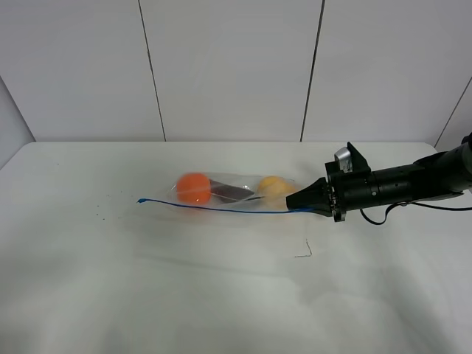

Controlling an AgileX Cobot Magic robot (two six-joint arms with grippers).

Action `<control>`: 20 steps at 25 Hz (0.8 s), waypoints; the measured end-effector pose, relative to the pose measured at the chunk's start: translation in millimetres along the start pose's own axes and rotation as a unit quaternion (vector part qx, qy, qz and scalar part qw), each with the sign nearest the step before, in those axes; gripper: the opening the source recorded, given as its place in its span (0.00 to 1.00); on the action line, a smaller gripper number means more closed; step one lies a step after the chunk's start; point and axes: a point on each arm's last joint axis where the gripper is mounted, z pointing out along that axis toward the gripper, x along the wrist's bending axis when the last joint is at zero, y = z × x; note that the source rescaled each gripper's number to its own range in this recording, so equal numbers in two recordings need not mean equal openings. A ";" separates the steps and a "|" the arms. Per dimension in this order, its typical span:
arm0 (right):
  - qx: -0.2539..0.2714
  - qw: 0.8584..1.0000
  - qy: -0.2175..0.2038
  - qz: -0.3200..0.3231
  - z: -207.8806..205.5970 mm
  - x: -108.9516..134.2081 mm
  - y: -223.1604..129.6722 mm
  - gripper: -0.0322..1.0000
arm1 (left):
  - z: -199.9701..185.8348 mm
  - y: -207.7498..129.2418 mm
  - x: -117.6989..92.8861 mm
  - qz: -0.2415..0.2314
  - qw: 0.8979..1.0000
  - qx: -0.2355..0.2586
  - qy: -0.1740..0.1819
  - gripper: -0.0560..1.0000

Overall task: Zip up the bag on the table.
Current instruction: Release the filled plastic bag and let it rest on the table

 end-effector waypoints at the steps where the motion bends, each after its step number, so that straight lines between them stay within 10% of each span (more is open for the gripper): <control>1: 0.000 1.000 0.000 0.000 0.0 0.0 0.0 0.03 | 0.0 0.0 0.0 0.000 1.000 0.000 0.000 1.00; 20: 0.000 1.000 0.000 0.000 0.0 0.0 0.0 0.04 | 0.3 -0.2 0.0 0.000 1.000 0.001 0.000 1.00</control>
